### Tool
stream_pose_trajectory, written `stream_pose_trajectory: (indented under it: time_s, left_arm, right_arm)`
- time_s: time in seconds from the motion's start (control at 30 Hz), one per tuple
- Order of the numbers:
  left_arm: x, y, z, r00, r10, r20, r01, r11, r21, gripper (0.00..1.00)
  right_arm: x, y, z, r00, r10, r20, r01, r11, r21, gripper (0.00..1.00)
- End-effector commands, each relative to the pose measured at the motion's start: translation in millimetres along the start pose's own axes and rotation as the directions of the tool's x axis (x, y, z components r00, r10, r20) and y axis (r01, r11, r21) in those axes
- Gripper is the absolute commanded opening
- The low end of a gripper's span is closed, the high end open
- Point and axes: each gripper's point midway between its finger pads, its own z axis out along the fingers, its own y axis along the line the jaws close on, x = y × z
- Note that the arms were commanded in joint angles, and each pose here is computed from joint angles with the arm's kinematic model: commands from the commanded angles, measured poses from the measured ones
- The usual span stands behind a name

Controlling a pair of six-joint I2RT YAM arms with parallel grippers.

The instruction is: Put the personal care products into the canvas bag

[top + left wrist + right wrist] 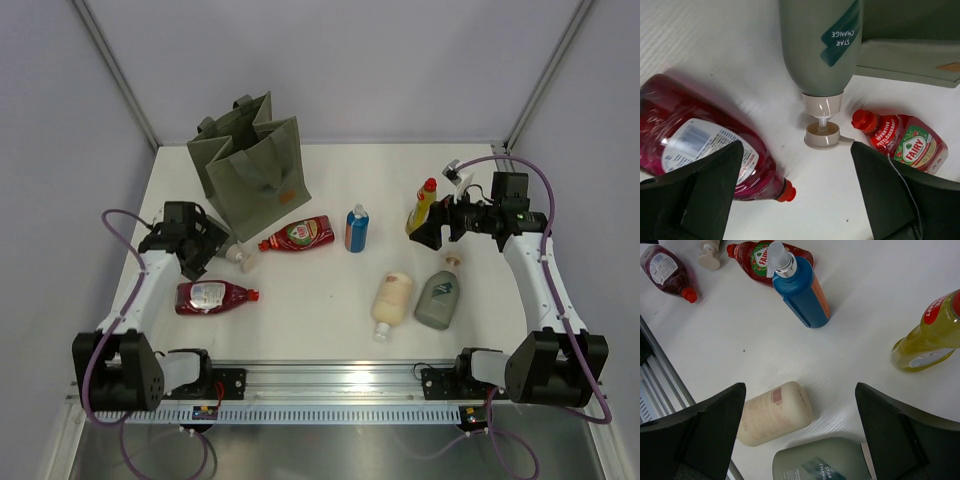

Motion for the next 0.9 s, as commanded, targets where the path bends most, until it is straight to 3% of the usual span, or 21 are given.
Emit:
stream_pose_trajectory:
  time_s: [0.0,0.17,0.37,0.63,0.73,0.87]
  left_arm:
    - [-19,-42,20,1.000,-0.008,-0.019,0.010,0.992,0.129,0.92]
    - [-6,-50,41,0.994,0.050,-0.094,-0.030,0.980,0.198,0.91]
    - [2,-49,52,0.987,0.136,-0.089,-0.109,0.961,0.255,0.91]
    - [9,-42,76,0.969,0.207,-0.139,-0.175,0.961,0.213,0.86]
    - [8,-32,83,0.970,0.200,-0.141,-0.178,0.972,0.152,0.86]
    - [12,-21,98,0.979,0.153,-0.138,-0.140,0.985,0.102,0.79]
  right_arm:
    - [-12,3,1,0.996,-0.073,0.051,0.074,0.997,-0.030,1.00]
    - [-10,7,0,0.994,-0.091,0.055,0.093,0.995,-0.043,0.99]
    - [-6,12,3,0.995,-0.084,0.057,0.089,0.992,-0.089,0.99]
    - [-5,14,2,0.994,-0.092,0.052,0.097,0.990,-0.098,0.99]
    - [-5,17,1,0.994,-0.095,0.054,0.100,0.990,-0.103,1.00]
    - [-5,17,2,0.994,-0.092,0.054,0.098,0.989,-0.115,0.99]
